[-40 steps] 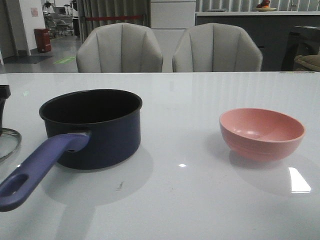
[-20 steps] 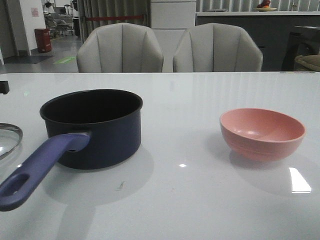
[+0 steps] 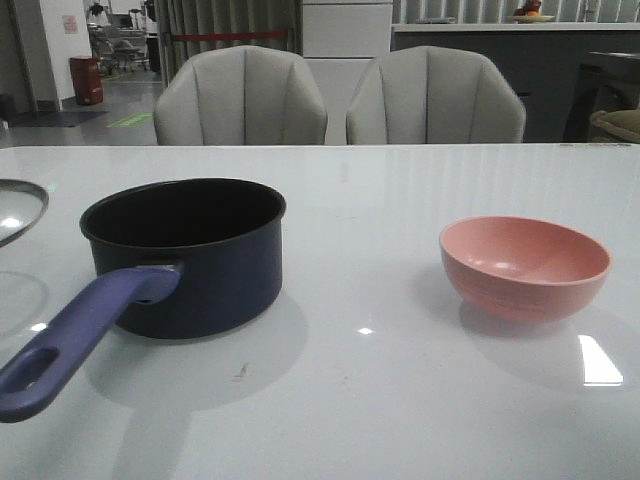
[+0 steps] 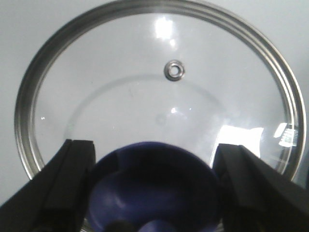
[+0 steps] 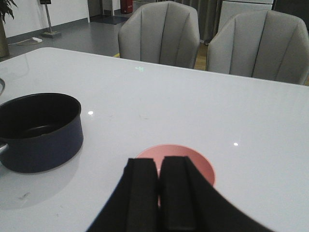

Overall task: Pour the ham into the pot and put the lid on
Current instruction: 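Grasp the glass lid knob with the left gripper and lift it, then lower the glass lid onto the saucepan with the left gripper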

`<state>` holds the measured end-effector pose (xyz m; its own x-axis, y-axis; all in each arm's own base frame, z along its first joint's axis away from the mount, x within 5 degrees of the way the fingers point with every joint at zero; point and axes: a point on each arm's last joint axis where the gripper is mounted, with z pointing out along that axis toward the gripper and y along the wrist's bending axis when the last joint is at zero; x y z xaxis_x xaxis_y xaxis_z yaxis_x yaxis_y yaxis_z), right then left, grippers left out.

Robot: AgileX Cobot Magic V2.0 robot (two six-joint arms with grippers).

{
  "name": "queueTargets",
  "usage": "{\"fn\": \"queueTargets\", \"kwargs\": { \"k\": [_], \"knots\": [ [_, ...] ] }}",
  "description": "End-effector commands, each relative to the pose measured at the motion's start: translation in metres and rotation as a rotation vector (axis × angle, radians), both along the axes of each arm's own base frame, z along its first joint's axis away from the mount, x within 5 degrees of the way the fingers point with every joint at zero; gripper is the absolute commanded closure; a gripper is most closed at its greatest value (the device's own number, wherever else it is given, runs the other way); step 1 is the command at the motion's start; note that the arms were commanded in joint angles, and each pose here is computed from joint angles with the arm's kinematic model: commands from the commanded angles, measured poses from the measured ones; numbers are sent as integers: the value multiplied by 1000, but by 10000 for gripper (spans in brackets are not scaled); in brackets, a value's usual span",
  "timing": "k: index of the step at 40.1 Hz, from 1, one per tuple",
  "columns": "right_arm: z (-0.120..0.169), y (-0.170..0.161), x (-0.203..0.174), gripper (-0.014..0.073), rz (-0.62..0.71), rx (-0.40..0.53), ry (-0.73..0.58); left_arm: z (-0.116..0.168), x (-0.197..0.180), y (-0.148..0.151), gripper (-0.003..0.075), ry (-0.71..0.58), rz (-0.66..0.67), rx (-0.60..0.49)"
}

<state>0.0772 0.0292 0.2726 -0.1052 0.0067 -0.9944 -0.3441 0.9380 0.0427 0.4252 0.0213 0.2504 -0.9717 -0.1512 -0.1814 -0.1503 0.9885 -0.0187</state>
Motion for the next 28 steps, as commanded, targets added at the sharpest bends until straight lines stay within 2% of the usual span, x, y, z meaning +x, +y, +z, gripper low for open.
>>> {"fn": "queueTargets", "kwargs": {
  "k": [1,6,11,18,28],
  "knots": [
    [16,-2,1,437,-23,32,-99,63,-11,-12,566,-135,-40,-2],
    [16,-2,1,437,-23,32,-99,94,-14,-32,566,-232,-111,-7],
    [16,-2,1,437,-23,32,-99,109,-16,-63,566,-280,-204,-31],
    [16,-2,1,437,-23,32,-99,109,-24,-113,566,-281,-382,-32],
    [16,-2,1,437,-23,32,-99,108,-39,-164,566,-280,-533,-41]
  ]
}}
